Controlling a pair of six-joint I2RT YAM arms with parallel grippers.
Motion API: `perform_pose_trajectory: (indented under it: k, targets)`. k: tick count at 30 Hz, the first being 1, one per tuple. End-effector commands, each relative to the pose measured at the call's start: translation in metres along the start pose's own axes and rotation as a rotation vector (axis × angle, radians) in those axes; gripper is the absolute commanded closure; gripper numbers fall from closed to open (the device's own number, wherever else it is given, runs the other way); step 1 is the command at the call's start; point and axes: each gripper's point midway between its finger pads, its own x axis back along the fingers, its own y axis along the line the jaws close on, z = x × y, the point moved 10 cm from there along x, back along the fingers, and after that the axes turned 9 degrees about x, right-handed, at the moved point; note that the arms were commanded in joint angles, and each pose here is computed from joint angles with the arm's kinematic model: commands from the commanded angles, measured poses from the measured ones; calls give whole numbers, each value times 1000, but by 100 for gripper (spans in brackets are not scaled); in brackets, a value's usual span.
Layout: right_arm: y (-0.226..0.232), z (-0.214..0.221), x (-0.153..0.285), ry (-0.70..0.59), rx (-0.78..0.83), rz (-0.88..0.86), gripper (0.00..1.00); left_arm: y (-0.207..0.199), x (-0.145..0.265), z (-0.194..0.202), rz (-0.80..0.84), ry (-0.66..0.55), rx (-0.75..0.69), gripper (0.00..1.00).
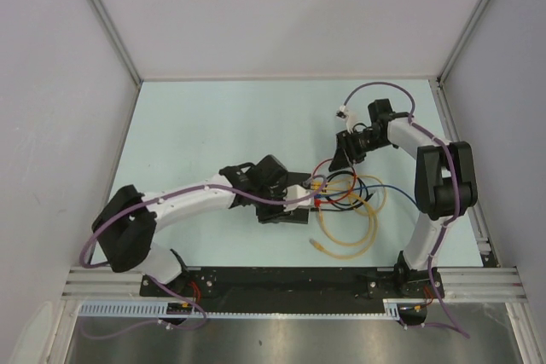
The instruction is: Pull the plug from the switch port
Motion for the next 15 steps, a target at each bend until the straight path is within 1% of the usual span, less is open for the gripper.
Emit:
perform_pose_trajectory:
  k: [1,2,3,4,5,6,7,8,10,11,13,15]
  targets:
    - [7,-13,0,17,122,-2,48,8,55,-50,-38,-219,26,53]
    - [13,-12,1,50,122,-10,47,20,63,-53,-87,-254,91,44]
    - [14,-19,5,58,149,11,45,29,72,-62,-107,-307,140,40]
    - [16,-22,8,67,120,23,43,37,75,-67,-112,-352,246,38]
    - [16,-26,11,67,88,42,41,53,83,-65,-140,-376,344,33]
    - [16,-30,12,58,60,38,36,60,94,-74,-128,-416,397,30]
    - [15,-40,14,44,62,33,36,66,92,-71,-103,-411,498,28]
    - [16,-40,15,51,85,21,36,77,96,-67,-119,-427,572,25]
    - [10,-41,7,80,126,18,35,85,93,-63,-115,-439,704,23]
    - [6,-39,3,105,122,5,35,94,87,-58,-125,-431,750,22]
    - [0,-40,0,115,106,-41,38,102,76,-52,-140,-394,824,21]
    - [-9,-37,-10,144,84,-90,41,106,59,-41,-121,-329,871,22]
